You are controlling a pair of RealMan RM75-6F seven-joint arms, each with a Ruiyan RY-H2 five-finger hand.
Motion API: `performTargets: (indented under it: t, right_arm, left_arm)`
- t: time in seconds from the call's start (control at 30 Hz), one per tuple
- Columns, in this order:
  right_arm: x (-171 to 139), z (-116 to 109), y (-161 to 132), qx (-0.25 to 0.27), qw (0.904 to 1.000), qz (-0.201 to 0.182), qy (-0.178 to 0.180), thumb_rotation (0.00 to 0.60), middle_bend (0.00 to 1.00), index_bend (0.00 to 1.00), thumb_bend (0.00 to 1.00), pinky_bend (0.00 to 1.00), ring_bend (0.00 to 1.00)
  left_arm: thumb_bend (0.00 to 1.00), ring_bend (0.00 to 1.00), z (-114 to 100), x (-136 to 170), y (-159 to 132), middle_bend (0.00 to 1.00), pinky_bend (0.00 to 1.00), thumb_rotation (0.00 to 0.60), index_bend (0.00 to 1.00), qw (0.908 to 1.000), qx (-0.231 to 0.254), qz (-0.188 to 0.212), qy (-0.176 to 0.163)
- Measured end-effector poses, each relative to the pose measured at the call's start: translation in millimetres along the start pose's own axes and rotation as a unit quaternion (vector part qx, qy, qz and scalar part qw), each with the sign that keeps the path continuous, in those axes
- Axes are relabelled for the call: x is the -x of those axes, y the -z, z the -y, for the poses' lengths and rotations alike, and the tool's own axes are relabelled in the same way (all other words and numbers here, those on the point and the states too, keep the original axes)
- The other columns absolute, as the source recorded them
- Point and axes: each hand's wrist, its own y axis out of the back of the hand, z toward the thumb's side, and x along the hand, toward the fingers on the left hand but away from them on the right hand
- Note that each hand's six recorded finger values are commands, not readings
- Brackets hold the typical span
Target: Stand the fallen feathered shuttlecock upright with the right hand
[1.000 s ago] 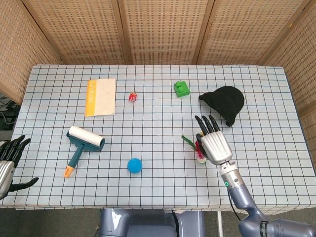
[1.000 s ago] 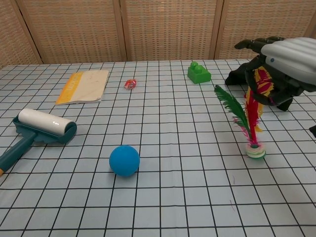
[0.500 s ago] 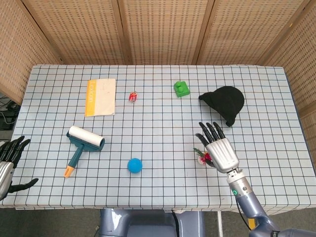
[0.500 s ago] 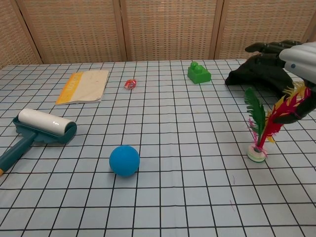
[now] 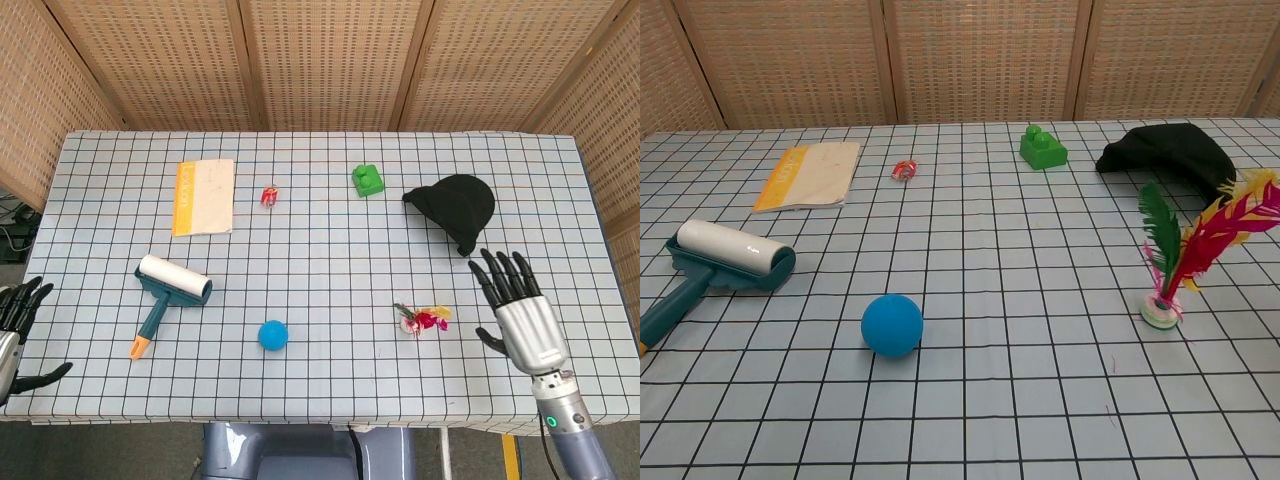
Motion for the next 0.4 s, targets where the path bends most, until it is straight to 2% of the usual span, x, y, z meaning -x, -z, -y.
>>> performTargets:
  t: [0.17, 0.4]
  right_arm:
    - [-20.4, 7.6, 27.2, -0.017, 0.9995, 0.025, -0.004, 0.600, 0.00, 0.00, 0.00, 0.00, 0.00]
    - [-40.1, 26.1, 39.6, -0.020, 0.9985, 0.047, -0.021, 0.600, 0.00, 0.00, 0.00, 0.00, 0.00]
  left_arm:
    - [0.00, 0.00, 0.4, 0.0, -3.0, 0.00, 0.00, 0.600, 0.00, 0.9999, -0.003, 0.010, -0.008]
    - [0.00, 0.00, 1.1, 2.1, -4.0, 0.00, 0.00, 0.600, 0.00, 0.9998, -0.007, 0.012, -0.011]
